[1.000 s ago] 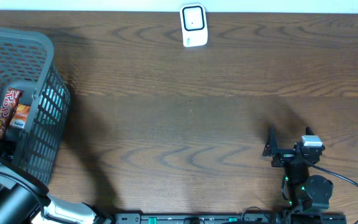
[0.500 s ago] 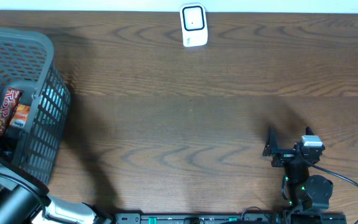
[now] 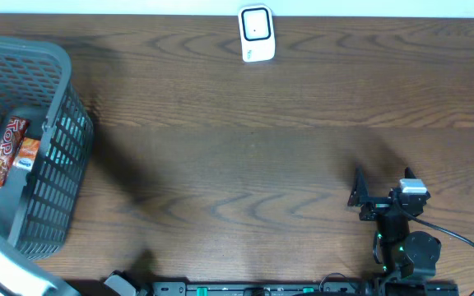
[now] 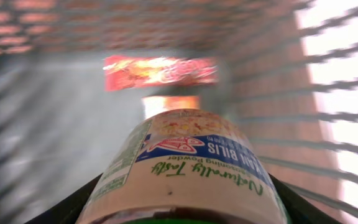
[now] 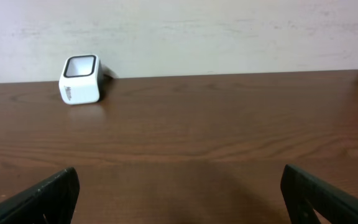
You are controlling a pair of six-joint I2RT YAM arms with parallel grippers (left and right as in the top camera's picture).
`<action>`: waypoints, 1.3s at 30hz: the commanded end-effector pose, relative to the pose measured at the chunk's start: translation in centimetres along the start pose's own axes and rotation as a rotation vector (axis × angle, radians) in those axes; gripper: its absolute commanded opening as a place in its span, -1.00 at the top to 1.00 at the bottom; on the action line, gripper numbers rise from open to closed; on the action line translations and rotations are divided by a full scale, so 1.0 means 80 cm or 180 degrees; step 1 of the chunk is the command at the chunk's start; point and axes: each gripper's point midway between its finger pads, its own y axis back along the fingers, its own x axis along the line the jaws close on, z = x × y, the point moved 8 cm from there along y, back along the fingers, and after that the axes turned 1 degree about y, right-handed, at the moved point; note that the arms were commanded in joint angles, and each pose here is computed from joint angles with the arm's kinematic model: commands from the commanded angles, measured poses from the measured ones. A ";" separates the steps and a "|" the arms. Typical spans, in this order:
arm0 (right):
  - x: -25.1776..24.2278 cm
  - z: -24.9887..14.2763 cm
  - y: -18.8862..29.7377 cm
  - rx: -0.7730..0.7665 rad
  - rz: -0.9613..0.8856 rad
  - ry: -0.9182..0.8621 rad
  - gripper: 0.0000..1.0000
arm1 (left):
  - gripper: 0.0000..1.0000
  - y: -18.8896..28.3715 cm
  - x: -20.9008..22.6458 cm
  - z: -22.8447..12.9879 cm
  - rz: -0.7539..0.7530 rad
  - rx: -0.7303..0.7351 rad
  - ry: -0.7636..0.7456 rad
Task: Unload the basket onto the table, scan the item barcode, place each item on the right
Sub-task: 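Lift the container out and carry it toward the white scanner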
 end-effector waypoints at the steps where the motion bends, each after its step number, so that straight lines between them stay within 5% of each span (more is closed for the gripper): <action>1: -0.002 0.000 0.001 0.0011 -0.0038 -0.0013 -0.98 | -0.31 0.055 -0.038 -0.007 -0.0829 -0.0088 -0.0081; 7: -0.002 0.000 0.001 0.0011 -0.0038 -0.0013 -0.99 | -0.31 0.113 -0.088 -0.040 -0.1578 -0.0164 -0.0295; 14: -0.002 0.000 0.001 0.0011 -0.0038 -0.0013 -0.99 | -0.31 0.112 -0.153 -0.109 -0.1969 0.0422 -0.0660; 31: -0.002 0.000 0.001 0.0011 -0.0038 -0.0013 -0.99 | -0.31 0.000 -0.226 -0.355 -0.0563 0.1353 -0.1274; 39: -0.002 0.000 0.001 0.0011 -0.0038 -0.0013 -0.98 | -0.31 -0.046 -0.215 -0.453 -0.0237 0.1701 -0.2341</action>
